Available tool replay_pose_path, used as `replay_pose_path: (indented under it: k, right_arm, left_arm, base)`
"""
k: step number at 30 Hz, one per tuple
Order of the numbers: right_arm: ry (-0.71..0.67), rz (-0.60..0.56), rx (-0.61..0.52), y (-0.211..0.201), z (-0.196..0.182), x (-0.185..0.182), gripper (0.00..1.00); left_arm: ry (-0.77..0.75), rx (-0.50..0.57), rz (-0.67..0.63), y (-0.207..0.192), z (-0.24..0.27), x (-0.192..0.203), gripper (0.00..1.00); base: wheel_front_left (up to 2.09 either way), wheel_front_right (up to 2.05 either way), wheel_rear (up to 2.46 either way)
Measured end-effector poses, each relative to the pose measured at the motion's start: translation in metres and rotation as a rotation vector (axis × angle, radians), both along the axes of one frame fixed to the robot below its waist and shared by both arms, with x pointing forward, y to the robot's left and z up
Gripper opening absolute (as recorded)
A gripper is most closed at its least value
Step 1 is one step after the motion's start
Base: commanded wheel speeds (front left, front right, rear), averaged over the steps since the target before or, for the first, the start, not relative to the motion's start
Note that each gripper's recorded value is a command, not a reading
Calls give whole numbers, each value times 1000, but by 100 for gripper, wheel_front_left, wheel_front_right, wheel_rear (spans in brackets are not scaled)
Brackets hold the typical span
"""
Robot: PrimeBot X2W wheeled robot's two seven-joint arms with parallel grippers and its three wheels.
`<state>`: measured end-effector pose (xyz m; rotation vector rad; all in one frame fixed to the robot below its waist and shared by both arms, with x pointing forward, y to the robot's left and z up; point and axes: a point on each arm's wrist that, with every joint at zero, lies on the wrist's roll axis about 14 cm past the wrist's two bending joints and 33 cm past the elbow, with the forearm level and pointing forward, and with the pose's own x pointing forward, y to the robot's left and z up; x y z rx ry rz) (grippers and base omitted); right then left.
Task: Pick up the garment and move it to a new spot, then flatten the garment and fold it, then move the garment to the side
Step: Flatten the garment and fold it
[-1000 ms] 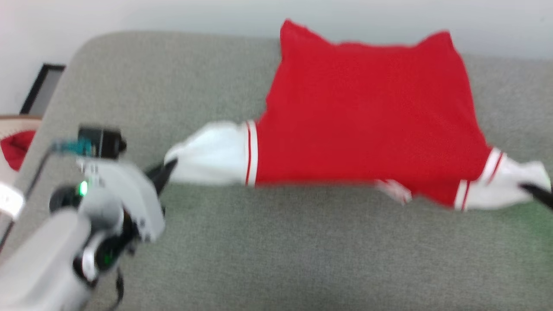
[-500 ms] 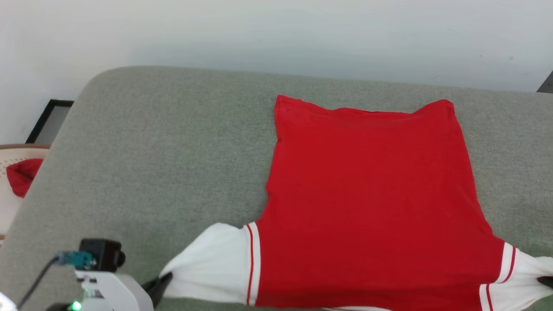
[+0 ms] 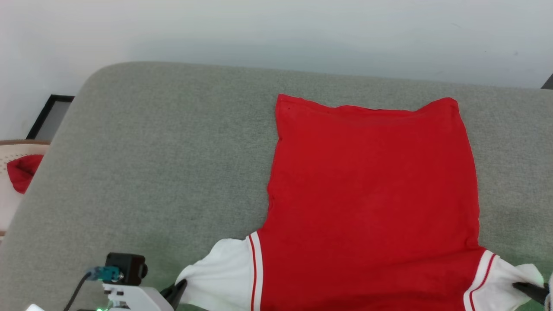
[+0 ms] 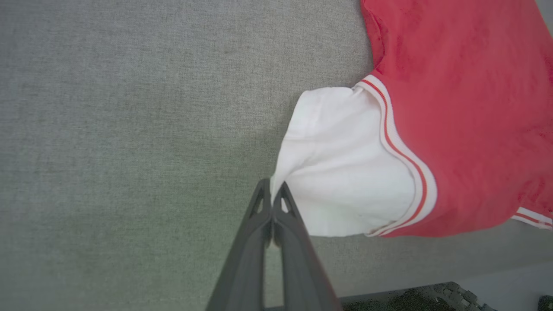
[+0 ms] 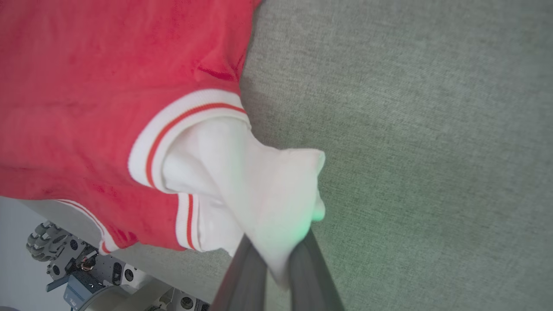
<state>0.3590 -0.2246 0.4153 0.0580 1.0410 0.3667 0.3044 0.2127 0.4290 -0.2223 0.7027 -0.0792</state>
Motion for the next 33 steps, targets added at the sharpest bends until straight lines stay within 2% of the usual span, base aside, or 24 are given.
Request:
replay_pose_path:
  k: [1,2,3,6,7,8,17,21,29,33]
  right_arm:
    - [3,4,-1,3,-1,-1,0]
    - [7,9,-4,5,-2,-2,5]
    - [7,15,-11,6,-3,-2,24]
    - [3,28,-33,8,-2,-4,50]
    - [-7,30,-36,8,0,-3,92]
    - [-18,27,-41,8,3,-1,100]
    - [-96,8,-66,4,29,5,100]
    - [-202,-7,-60,6,56,22,100]
    - [-488,-20,-59,19,119,83,100]
    - [-540,-42,-41,26,124,119,100]
  left_arm:
    - [-2,-4,-4,-2,-2,2,0]
    - [-2,-7,-5,-3,-3,3,0]
    - [-2,-7,-8,-4,-5,4,0]
    - [5,-11,-16,-8,-11,5,0]
    - [6,-14,-16,-10,-12,6,0]
    - [2,-17,-20,-11,-13,7,0]
    - [-12,-31,-36,-20,-17,16,0]
    - [-10,-36,-40,-22,-19,17,0]
    - [-40,-53,-43,-29,-16,24,0]
    - [-44,-67,-52,-34,-15,29,0]
  base:
    - [0,0,0]
    - [0,0,0]
    - [0,0,0]
    - [0,0,0]
    - [0,0,0]
    - [0,0,0]
    - [0,0,0]
    - [0,0,0]
    - [0,0,0]
    - [0,0,0]
